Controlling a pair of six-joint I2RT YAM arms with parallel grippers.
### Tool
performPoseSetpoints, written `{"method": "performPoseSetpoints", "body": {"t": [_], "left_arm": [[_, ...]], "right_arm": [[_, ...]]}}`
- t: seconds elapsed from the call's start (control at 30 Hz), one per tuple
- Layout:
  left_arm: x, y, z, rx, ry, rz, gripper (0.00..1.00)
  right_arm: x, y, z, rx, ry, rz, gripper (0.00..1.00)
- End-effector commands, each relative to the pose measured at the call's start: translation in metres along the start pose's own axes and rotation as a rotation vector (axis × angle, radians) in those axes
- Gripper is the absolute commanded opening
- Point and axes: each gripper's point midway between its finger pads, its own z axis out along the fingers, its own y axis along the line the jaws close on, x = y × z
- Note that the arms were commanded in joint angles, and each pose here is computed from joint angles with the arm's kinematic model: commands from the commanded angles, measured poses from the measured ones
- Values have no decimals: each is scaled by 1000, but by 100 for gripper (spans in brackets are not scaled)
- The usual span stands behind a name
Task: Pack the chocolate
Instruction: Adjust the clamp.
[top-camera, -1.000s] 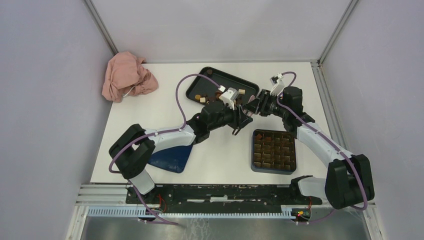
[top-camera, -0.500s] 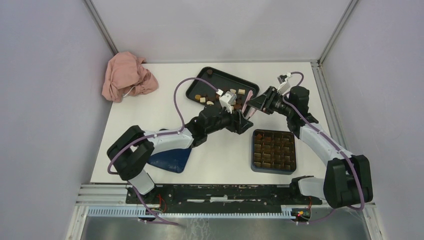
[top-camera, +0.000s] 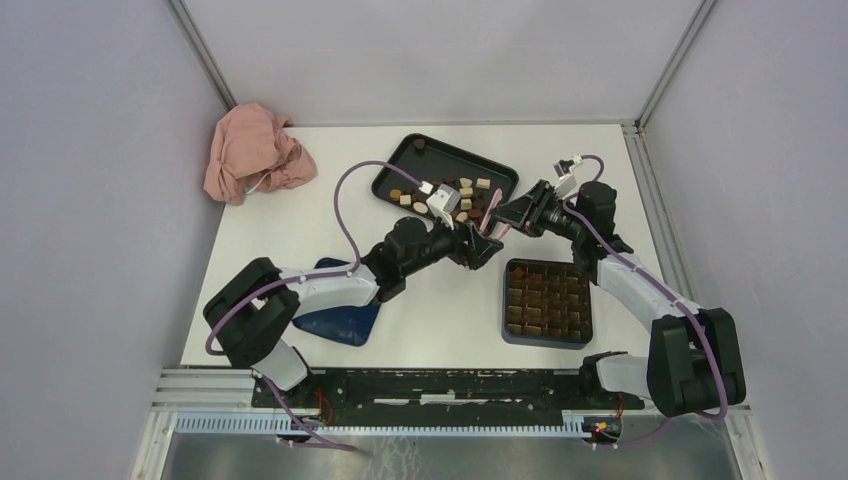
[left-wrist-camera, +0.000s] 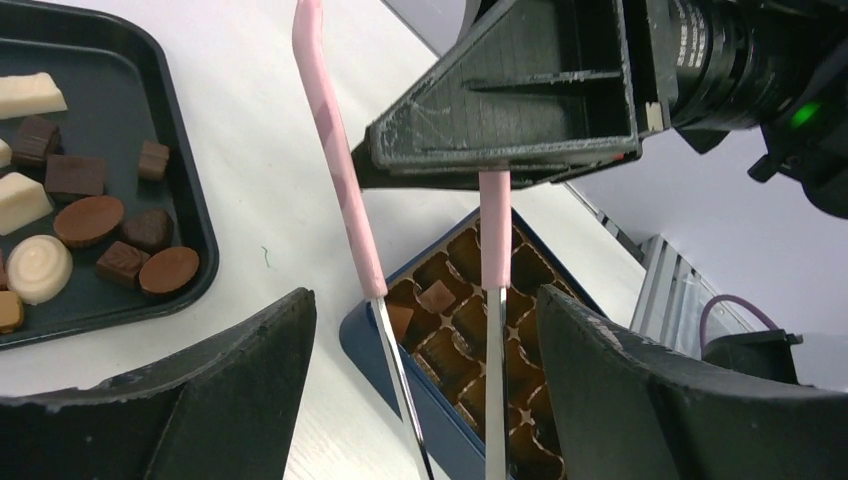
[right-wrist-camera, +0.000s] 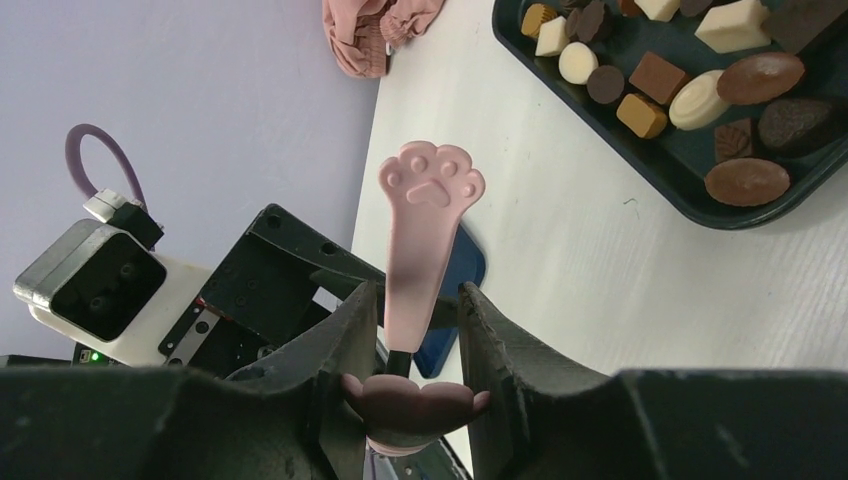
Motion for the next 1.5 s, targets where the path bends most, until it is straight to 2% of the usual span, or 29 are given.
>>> {"method": "performPoseSetpoints", "body": {"t": [0.0,0.27,0.47,0.67,0.83,0.9,1.1,1.47], "left_arm": [[-32,-12,9,5,-119,46,84],[-15,-9,10,-51,-44,113,79],[-3,3,14,-174,0,184,78],[-4,9,17,-224,8,190,61],[-6,9,18,-233,12,186,51],[-5,9,18,-236,16,186,50],[-4,7,19,-222,23,184,49],[-3,6,16,-203,35,147,49]], "right_arm": [[-3,16,-3,-67,-17,4,8],[-7,10,-4,-52,-31,28,8],[-7,7,-4,-43,-33,41,8],[-6,3,-4,-34,-34,43,8],[-6,2,-3,-29,-35,41,9],[-6,2,-3,-29,-34,41,11],[-6,3,-3,-33,-36,36,21],[-10,9,-7,-46,-51,-42,70]]}}
